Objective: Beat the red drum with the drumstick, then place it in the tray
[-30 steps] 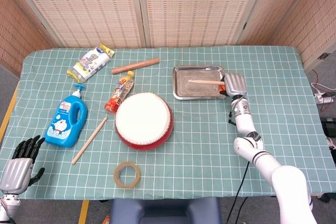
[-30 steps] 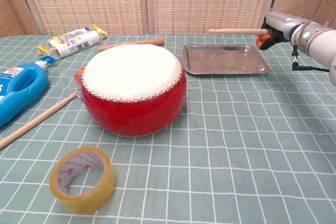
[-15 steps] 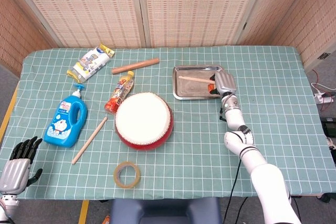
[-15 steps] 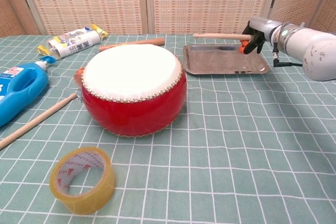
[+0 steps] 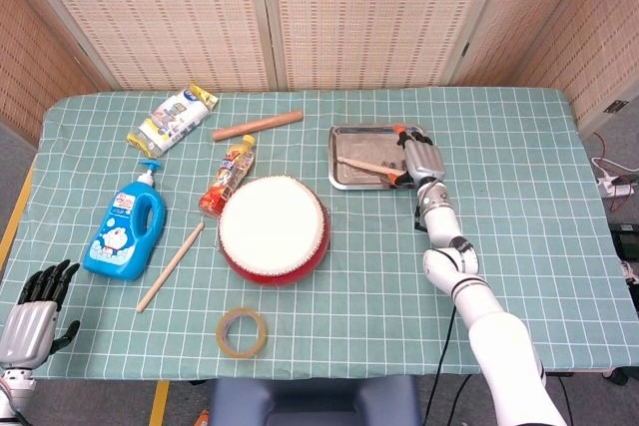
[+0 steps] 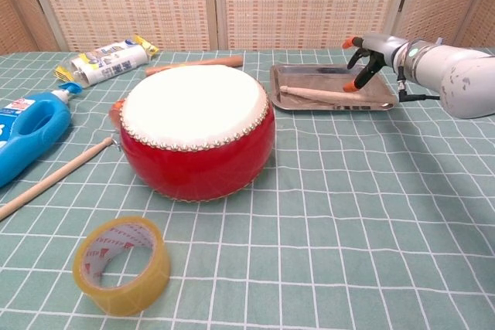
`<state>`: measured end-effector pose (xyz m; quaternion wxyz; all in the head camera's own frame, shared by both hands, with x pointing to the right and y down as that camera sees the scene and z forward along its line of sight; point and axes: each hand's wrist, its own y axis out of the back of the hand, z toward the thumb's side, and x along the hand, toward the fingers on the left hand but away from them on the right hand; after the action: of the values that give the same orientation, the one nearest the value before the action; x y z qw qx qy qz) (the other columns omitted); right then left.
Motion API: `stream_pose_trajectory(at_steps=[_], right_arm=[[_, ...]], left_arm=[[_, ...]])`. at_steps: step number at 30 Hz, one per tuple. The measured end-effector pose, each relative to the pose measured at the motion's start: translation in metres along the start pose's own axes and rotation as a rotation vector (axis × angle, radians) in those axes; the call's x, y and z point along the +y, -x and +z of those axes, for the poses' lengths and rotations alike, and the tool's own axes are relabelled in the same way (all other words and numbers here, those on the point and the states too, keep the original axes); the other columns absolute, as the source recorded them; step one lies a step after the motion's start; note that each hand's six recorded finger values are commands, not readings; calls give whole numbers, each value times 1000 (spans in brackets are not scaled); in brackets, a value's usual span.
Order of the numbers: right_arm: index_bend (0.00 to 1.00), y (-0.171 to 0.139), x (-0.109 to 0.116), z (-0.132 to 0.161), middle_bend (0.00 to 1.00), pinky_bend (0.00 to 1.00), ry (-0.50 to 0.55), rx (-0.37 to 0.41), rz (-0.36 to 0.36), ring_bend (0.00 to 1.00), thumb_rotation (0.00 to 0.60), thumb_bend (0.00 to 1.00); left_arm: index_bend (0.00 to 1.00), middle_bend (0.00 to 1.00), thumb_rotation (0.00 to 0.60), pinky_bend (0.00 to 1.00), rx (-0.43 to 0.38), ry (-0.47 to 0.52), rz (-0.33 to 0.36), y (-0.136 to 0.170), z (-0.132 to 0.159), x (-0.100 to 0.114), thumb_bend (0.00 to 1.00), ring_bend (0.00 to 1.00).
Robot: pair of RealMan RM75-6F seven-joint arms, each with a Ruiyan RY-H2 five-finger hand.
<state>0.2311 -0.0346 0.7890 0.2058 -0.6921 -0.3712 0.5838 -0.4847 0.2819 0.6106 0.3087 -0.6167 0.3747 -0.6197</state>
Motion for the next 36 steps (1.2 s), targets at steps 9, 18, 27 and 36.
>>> stream_pose_trajectory(at_steps=[9, 18, 27, 36], right_arm=[[132, -5, 21, 3, 194, 222, -3, 81, -92, 128, 600, 291], [159, -49, 52, -20, 195, 214, -58, 211, -247, 98, 600, 313], [1, -157, 66, -55, 108, 36, -83, 254, -237, 0, 600, 313], [0, -302, 91, -147, 0, 0, -126, 52, -325, 0, 600, 319]], left_arm=[[20, 5, 600, 0, -8, -1, 18, -4, 0, 6, 269, 0], [20, 5, 600, 0, -42, 2, 60, -13, 9, 20, 269, 0], [21, 5, 600, 0, -77, 0, 98, -20, 21, 34, 270, 0], [21, 4, 600, 0, -90, -14, 114, -20, 28, 41, 270, 0]])
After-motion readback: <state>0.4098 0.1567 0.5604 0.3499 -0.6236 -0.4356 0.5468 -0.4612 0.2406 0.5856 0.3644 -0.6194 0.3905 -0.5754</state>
